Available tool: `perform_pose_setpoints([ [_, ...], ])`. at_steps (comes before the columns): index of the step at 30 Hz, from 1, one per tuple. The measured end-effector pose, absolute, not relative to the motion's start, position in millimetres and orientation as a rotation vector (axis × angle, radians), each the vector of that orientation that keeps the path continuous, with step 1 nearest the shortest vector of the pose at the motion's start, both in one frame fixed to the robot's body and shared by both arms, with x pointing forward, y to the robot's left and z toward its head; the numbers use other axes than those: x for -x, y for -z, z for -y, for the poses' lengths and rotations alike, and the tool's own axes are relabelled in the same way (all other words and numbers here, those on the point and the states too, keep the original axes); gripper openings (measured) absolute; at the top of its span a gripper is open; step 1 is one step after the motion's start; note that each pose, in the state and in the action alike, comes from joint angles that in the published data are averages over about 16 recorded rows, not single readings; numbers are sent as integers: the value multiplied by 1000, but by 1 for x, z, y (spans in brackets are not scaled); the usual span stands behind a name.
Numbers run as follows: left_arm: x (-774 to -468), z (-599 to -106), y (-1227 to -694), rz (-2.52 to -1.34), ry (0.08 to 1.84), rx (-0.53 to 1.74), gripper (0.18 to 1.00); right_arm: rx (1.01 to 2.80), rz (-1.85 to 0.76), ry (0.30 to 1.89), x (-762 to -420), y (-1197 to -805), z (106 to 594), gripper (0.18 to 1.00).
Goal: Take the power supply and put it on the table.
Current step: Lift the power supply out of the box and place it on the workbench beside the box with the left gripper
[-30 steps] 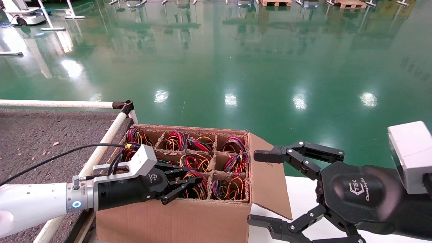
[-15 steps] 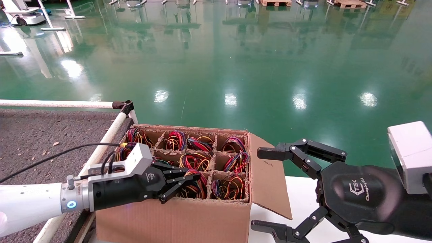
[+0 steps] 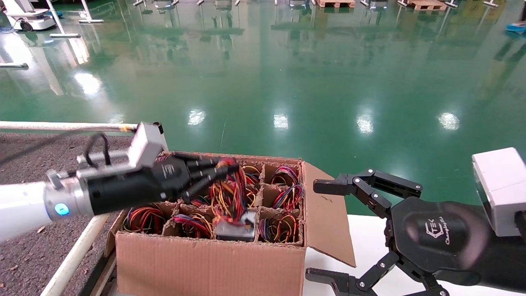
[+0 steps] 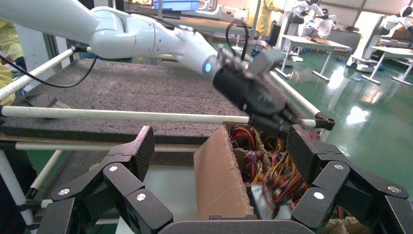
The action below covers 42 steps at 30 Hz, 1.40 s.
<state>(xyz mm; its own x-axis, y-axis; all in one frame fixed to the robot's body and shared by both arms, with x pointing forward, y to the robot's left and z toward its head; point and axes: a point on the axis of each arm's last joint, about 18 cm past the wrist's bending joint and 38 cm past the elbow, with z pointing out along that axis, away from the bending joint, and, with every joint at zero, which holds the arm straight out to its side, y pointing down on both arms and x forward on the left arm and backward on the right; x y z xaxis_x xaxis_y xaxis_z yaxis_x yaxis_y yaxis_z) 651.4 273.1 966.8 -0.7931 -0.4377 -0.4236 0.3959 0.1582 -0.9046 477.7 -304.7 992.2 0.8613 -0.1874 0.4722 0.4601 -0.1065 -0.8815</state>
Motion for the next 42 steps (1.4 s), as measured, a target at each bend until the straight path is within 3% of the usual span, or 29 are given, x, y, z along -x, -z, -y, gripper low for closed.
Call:
perform_pose_setpoints([
  [10,-635,-291,-1041,-1652,1722,10,221,1588,220,554,-478,-992,305,1000],
  [21,-631,-336,-1109,-1388,1651,95,220,1588,220,554,-478,-992,305,1000],
  [31,-635,-398,-1124,-1193,1497,231,220,1588,219,554,-478,-992,305,1000],
  [42,-635,-420,-1120,-1147,1453,288,219,1588,219,554,-478,-992,305,1000],
])
